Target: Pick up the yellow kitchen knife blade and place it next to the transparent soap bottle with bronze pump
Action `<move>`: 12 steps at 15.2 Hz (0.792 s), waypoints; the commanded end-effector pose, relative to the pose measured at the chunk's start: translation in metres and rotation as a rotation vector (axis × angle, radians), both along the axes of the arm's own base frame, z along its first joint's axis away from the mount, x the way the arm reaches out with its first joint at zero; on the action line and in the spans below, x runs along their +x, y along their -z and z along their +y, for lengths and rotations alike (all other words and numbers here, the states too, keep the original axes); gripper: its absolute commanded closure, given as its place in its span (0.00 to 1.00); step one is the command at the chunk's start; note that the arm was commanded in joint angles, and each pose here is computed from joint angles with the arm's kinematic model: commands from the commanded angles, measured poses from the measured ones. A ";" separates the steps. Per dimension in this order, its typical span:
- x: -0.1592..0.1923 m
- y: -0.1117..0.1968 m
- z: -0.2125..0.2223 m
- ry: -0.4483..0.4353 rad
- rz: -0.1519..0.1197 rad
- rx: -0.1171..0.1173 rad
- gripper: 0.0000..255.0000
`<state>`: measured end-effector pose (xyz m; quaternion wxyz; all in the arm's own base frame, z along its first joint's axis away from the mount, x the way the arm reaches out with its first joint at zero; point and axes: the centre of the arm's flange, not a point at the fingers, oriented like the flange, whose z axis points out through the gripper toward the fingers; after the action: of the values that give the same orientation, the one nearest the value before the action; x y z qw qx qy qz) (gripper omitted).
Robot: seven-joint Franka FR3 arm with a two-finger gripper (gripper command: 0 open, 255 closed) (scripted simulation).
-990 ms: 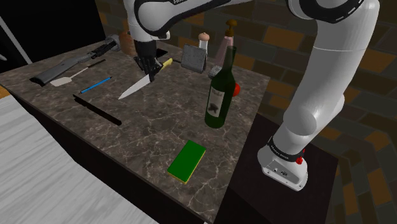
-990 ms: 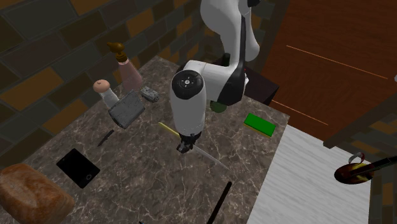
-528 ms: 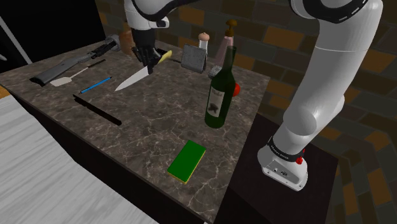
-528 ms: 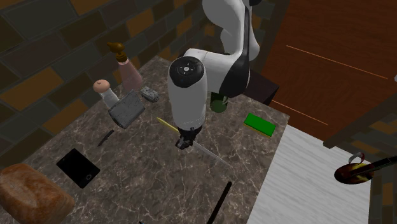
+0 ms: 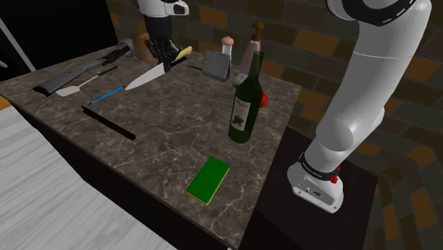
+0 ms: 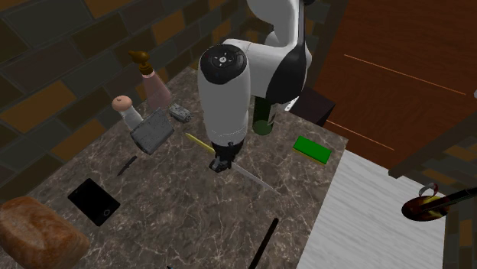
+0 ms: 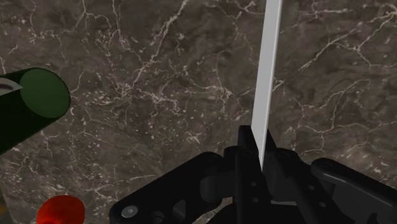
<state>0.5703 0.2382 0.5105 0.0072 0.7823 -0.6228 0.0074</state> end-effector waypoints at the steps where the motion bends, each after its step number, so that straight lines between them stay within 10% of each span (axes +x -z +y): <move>1: 0.001 -0.011 0.000 0.000 0.000 0.000 1.00; 12: 0.001 -0.069 0.000 0.000 0.000 0.000 1.00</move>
<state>0.5704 0.2389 0.5738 0.0073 0.7822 -0.6229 0.0073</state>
